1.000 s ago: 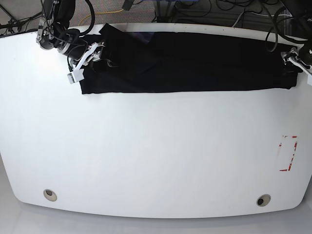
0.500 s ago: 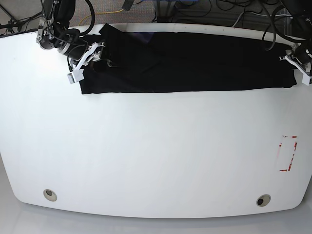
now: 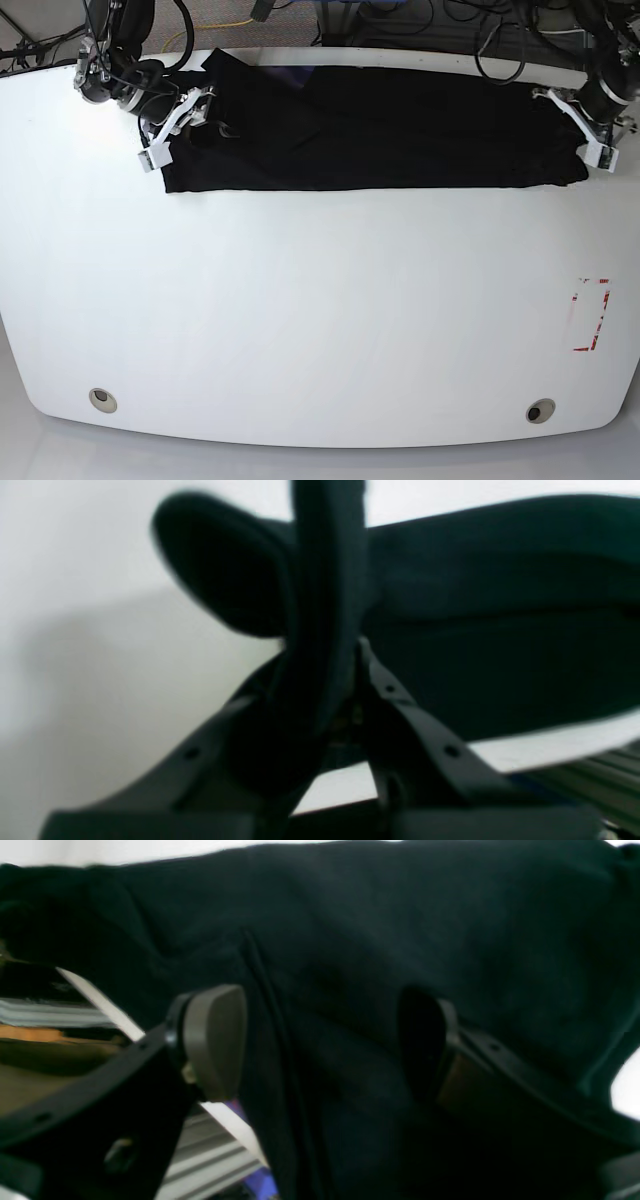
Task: Fold the T-shirt properly
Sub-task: 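Grasp the strip's end with the left gripper and fold it toward the right gripper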
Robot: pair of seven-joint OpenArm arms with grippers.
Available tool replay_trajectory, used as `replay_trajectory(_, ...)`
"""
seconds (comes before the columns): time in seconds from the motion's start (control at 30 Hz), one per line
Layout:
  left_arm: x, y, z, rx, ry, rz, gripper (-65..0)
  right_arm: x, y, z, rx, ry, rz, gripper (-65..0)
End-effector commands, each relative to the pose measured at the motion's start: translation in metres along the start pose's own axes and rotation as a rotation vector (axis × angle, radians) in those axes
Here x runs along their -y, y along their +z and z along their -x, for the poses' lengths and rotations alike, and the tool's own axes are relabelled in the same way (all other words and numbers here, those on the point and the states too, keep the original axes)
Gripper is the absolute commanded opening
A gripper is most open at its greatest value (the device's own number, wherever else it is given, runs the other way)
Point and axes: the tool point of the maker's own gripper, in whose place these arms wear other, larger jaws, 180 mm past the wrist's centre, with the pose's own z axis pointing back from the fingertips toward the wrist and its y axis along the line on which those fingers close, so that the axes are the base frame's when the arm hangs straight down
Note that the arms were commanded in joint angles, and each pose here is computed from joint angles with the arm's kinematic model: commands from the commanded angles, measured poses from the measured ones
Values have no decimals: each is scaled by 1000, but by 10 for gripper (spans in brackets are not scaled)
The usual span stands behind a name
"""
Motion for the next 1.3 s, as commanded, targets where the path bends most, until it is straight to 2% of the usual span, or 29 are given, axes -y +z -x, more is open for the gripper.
replay_trajectory(0.0,23,-2,-12,35,-38,58,-650,2,2,-7,8,41,21,-198)
replay_trajectory(0.3,98,-31,-23,43,-104,280,-650,7,2,-1,-18,51,47,-198)
replay_trajectory(0.47,119,-38,-35,88,-81,326,-650,8,3,-2,-20,56,50,-198)
replay_trajectory(0.63,147,-45,-43,100,-112,409,-650,7,3,-2,-18,55,48,-198)
replay_trajectory(0.8,159,-49,-57,127,-131,438,-650,7,3,-3,-16,55,47,-198)
replay_trajectory(0.97,171,-52,-52,79,-148,467,-650,7,3,-3,-18,56,49,-198)
replay_trajectory(1.17,193,-55,-63,96,-198,530,-650,7,2,-7,-8,62,46,-198)
replay_trajectory(1.2,199,-55,-63,95,-206,544,-647,7,2,-7,-8,62,46,-198)
replay_trajectory(1.27,207,-55,-62,91,-216,566,-587,7,2,-8,-7,63,46,-198)
